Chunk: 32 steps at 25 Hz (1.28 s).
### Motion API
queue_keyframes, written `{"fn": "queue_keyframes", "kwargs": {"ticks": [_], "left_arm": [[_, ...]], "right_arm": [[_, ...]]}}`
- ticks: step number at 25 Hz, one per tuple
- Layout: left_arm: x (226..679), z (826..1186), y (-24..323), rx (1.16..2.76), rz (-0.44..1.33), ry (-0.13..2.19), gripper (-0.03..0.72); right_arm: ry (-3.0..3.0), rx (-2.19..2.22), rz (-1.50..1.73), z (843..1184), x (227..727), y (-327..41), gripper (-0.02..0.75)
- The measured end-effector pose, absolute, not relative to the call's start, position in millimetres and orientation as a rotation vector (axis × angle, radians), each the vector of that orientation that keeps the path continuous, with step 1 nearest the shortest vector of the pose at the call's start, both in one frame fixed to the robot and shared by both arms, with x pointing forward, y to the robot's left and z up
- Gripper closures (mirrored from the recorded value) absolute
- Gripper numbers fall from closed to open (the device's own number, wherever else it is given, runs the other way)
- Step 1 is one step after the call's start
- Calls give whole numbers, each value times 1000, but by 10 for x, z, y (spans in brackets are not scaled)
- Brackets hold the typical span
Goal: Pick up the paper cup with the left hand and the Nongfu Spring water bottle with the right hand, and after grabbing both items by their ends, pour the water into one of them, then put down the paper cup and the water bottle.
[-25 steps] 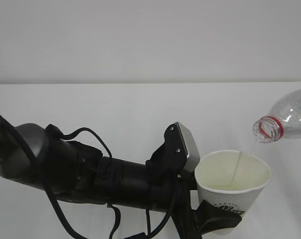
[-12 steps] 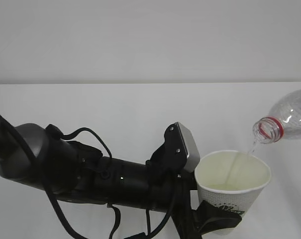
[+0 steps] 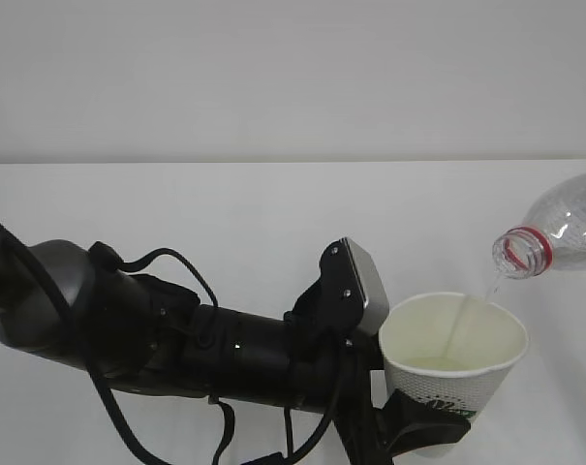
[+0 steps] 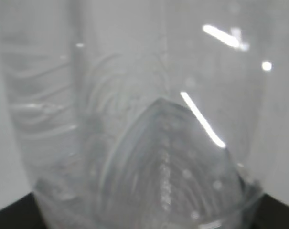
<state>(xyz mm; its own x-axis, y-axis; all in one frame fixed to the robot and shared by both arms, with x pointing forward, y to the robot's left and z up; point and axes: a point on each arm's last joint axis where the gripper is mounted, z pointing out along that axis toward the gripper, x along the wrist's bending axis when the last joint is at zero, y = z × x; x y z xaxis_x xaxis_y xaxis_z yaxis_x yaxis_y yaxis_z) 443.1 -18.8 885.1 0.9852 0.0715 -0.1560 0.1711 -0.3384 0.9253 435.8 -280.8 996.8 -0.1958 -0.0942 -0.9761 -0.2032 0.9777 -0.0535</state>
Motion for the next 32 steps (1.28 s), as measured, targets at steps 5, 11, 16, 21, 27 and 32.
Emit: {"fn": "queue_keyframes", "kwargs": {"ticks": [5, 11, 16, 21, 27, 32], "left_arm": [[4431, 8851, -188, 1917, -102, 174, 183], [4431, 8851, -188, 1917, -102, 174, 184], [4431, 8851, -188, 1917, -102, 174, 184], [4431, 8851, -188, 1917, -102, 174, 185], [4431, 8851, -188, 1917, -102, 174, 185], [4431, 8851, -188, 1917, -102, 174, 186]], "right_arm": [[1770, -221, 100, 9968, 4358, -2808, 269], [1770, -222, 99, 9968, 4358, -2808, 269], [1770, -222, 99, 9968, 4358, -2808, 269], [1770, -222, 99, 9968, 4358, -2808, 269], [1770, -222, 99, 9968, 4358, -2808, 269], [1770, -222, 99, 9968, 4358, -2808, 269]]}}
